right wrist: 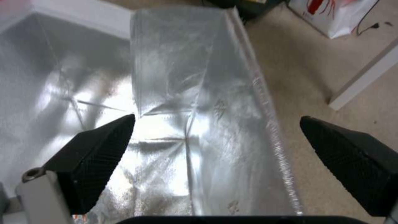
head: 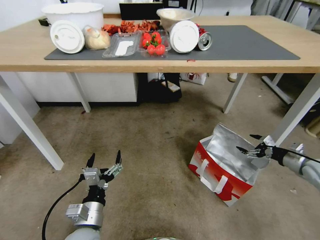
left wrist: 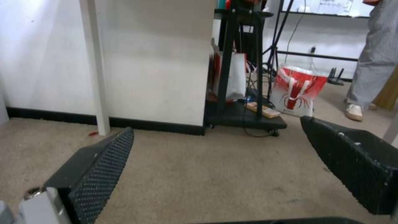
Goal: Pick up the food delivery bag from the floor and place it on the table.
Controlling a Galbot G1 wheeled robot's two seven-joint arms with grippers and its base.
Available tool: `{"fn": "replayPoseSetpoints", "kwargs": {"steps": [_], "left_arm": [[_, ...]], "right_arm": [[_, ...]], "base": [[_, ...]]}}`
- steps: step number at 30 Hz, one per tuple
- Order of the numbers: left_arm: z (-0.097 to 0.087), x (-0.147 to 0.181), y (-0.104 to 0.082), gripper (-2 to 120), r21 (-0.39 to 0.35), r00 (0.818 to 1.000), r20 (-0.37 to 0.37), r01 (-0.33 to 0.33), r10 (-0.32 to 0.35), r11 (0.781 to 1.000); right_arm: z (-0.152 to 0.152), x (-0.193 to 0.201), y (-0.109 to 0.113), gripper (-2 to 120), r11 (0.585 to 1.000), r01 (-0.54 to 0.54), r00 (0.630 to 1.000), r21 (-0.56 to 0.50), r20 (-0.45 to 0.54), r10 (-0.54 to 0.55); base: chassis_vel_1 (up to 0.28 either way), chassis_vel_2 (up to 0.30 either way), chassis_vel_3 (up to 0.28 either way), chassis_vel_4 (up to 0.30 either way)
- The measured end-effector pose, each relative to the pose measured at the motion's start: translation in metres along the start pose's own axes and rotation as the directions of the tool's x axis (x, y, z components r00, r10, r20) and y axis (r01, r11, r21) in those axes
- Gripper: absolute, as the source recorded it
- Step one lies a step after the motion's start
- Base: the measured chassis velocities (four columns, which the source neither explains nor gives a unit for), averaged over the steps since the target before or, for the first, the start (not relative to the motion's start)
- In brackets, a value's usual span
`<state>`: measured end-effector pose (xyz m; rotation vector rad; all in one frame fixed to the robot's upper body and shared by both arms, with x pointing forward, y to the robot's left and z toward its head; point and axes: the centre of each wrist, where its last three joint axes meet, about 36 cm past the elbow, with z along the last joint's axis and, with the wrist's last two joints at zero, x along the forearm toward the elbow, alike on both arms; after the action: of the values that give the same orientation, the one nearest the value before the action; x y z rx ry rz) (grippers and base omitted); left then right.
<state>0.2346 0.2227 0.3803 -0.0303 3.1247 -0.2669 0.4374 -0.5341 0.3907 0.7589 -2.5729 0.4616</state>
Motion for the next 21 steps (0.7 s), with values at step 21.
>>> {"fn": "replayPoseSetpoints", "kwargs": {"steps": [21], "left_arm": [[0.005,-0.003,0.004,100,0.0,0.999,-0.005,0.035,-0.035,0.999]], "right_arm": [[0.016,-0.019,-0.019,100,0.999,0.027,0.999,-0.047,-0.045,-0.029]], "base": [[0.0,0.0,0.0,0.0]]}}
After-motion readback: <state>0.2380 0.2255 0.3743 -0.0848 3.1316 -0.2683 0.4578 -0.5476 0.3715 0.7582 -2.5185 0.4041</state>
